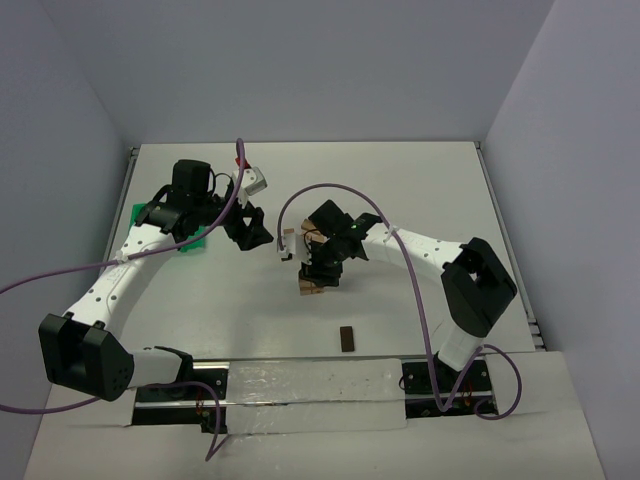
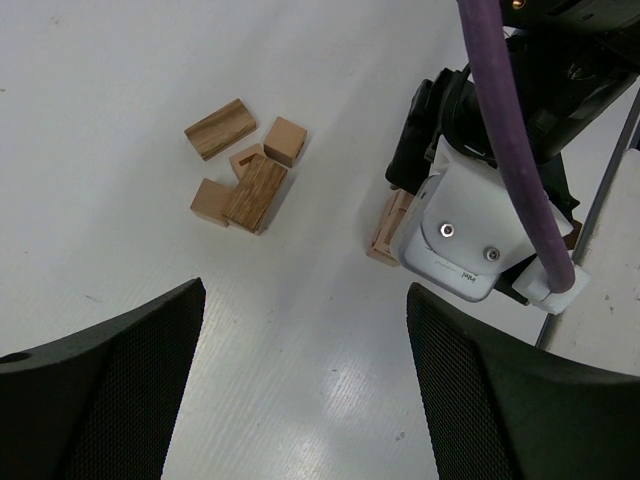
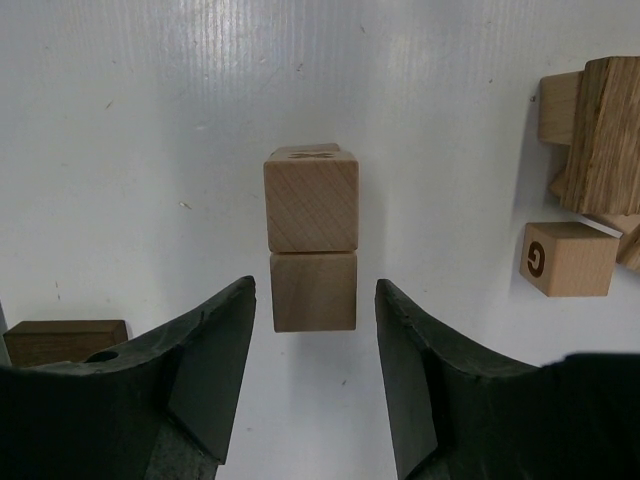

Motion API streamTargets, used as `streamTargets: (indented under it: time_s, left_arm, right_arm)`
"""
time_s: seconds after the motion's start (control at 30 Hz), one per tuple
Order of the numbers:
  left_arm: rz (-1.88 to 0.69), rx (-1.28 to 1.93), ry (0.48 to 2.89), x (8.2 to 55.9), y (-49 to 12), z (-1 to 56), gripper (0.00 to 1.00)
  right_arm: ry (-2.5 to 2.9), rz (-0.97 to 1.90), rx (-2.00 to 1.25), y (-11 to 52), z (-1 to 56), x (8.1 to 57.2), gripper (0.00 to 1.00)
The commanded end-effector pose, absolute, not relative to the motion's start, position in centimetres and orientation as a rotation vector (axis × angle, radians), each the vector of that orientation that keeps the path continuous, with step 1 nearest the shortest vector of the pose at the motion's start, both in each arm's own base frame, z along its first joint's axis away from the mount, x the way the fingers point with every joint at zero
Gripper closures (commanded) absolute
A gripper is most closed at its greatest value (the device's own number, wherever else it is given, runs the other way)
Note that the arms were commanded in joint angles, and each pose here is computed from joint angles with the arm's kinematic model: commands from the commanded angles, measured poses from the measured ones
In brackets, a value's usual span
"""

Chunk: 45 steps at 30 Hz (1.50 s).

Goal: Build the wood block tower

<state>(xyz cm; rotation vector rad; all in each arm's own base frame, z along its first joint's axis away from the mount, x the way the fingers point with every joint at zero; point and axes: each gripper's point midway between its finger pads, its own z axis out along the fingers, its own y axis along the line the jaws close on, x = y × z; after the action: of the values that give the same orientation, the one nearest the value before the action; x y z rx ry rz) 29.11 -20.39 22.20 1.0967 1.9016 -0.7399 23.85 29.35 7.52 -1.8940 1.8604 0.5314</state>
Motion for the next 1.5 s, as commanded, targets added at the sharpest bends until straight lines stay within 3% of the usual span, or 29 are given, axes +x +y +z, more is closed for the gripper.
streamTargets:
  time_s: [0.0, 0.2, 0.37, 0.6, 0.67, 0.93, 1.13, 1.47]
  left_arm:
    - [-0.744, 1.094, 1.858, 29.6, -20.6, 23.0, 0.12]
    - [-0.747, 1.092, 1.855, 29.6, -20.6, 23.2, 0.12]
    - [-0.757, 1.09, 1.851, 29.4, -20.6, 23.5, 0.1]
    - [-0.76, 1.068, 1.852, 29.5, -20.2, 24.0, 0.08]
    - [-0.754, 1.06, 1.855, 29.6, -19.9, 24.0, 0.03]
    - [-0.686, 1.05, 1.899, 30.7, -18.6, 22.7, 0.01]
    - [-0.614, 1.09, 1.922, 33.3, -18.5, 20.9, 0.06]
    - [-0.623, 1.295, 1.841, 36.0, -21.3, 16.8, 0.14]
  right_arm:
    - [1.818, 0.532, -1.874, 30.6, 8.9, 24.5, 0.37]
    - [1.809, 0.533, -1.821, 30.8, 10.7, 24.6, 0.22]
    - [1.773, 0.543, -1.795, 30.2, 12.5, 23.8, 0.01]
    - [1.703, 0.56, -1.739, 28.8, 16.1, 22.3, 0.0]
    - [1.69, 0.574, -1.683, 28.1, 17.8, 22.3, 0.0]
    - [1.752, 0.597, -1.372, 22.5, 21.8, 24.8, 0.0]
    - [1.865, 0.551, -1.179, 17.3, 20.4, 26.0, 0.0]
    - [1.927, 0.552, -1.034, 15.6, 19.2, 26.9, 0.0]
